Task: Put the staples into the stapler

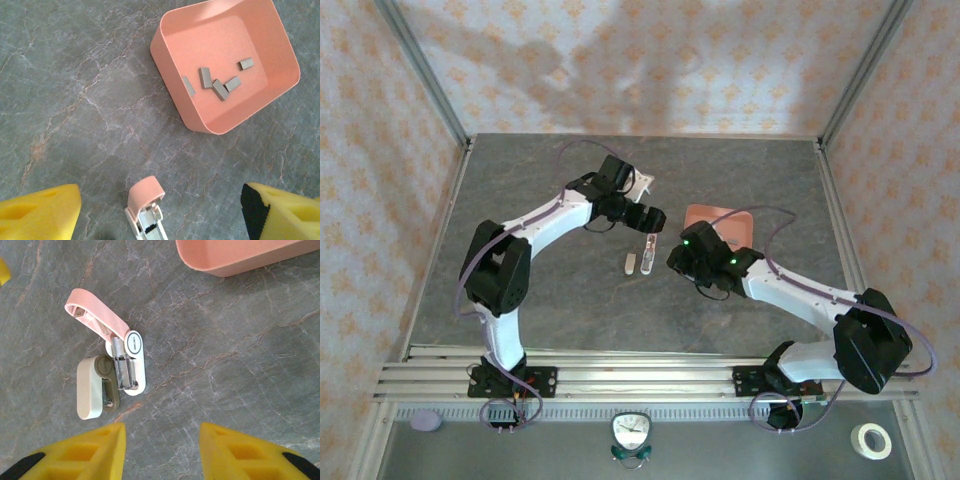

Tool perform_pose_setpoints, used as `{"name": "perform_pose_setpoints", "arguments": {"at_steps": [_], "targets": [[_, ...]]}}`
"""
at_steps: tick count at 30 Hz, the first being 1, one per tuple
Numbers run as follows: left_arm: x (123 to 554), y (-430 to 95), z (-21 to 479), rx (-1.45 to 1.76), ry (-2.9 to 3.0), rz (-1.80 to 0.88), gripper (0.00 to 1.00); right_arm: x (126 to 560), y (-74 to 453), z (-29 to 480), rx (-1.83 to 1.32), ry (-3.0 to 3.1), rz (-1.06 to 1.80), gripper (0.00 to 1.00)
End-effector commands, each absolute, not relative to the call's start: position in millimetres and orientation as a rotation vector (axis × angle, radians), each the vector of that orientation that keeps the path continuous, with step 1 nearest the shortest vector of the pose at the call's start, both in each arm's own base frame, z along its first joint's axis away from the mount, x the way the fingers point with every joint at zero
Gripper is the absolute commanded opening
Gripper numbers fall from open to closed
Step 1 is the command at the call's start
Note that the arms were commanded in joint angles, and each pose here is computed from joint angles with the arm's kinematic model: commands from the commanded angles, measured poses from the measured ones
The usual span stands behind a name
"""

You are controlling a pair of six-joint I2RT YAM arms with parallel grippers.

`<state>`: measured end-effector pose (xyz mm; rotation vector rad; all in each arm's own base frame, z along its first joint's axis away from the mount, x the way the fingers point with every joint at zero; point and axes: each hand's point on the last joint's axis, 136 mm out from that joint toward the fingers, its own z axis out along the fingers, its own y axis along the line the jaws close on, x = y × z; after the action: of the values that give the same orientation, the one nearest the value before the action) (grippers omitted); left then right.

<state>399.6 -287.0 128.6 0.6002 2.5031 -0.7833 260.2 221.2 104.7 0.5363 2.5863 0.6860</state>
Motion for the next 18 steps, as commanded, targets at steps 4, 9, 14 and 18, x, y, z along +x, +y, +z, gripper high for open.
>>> {"name": "perform_pose_setpoints", "arguments": {"at_steps": [4,9,14,18], "targets": [[412,-303,130,0.686,2.43,-0.853,0.84,264,222,107,0.554,2.574,0.712,0.43],[411,-315,124,0.722,2.407,-0.946,0.79,265,222,107,0.55,2.577,0.702,0.43],[406,-324,114,0.768,2.399,-0.99,0.76,264,221,108,0.555,2.574,0.699,0.43],[401,-327,103,0.813,2.423,-0.992,0.72,264,219,109,0.555,2.574,0.693,0.43]]}}
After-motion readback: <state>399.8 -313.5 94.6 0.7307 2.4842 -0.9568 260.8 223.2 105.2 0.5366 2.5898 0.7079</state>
